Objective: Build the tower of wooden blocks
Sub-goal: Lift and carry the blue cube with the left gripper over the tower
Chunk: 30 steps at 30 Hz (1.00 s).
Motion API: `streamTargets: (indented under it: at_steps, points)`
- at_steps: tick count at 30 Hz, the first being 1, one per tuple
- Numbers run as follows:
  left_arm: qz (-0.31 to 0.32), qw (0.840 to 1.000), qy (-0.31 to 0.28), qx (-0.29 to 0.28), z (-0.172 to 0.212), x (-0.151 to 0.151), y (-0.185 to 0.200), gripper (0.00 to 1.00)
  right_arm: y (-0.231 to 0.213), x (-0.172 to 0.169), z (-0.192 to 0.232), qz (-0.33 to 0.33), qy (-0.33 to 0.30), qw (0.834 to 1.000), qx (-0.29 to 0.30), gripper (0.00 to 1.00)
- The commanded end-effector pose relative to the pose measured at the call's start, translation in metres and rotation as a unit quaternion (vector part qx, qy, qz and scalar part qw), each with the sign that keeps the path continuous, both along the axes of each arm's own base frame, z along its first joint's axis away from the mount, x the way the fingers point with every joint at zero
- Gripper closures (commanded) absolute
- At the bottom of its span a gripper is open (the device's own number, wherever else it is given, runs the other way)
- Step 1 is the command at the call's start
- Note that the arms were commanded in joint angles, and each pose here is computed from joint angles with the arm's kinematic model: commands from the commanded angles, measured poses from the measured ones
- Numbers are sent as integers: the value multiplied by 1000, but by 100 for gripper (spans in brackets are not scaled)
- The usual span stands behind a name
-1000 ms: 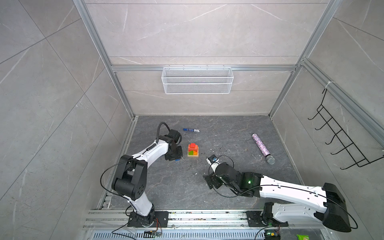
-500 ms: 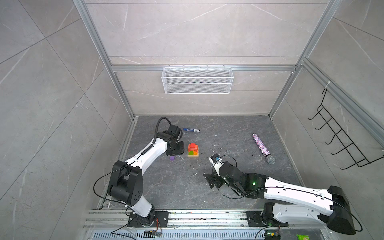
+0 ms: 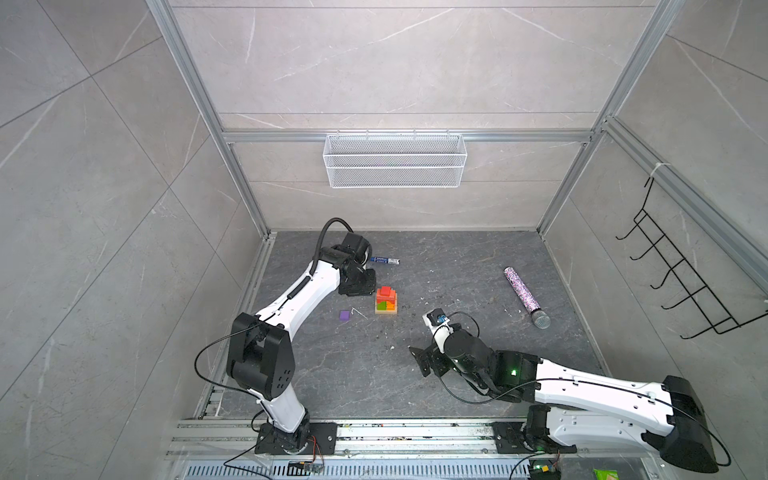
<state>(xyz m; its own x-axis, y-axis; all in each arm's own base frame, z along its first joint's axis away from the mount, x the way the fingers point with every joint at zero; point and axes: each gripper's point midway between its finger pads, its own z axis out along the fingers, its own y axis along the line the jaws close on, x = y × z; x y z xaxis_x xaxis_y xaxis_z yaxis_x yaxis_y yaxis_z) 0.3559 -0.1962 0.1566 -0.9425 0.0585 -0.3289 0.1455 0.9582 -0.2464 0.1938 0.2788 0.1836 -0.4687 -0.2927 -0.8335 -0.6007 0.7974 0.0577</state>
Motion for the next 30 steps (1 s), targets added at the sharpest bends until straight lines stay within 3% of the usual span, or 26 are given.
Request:
streamTargets:
  at_steps: [1,30]
  points:
    - [-33,999,5,6,6,-2,-10,69,-4,-1,1,-10,-5,1000,10,2]
    - [-67,994,20,85,-11,34,-58,68,-14,0,-3,-21,-6,1000,-16,3]
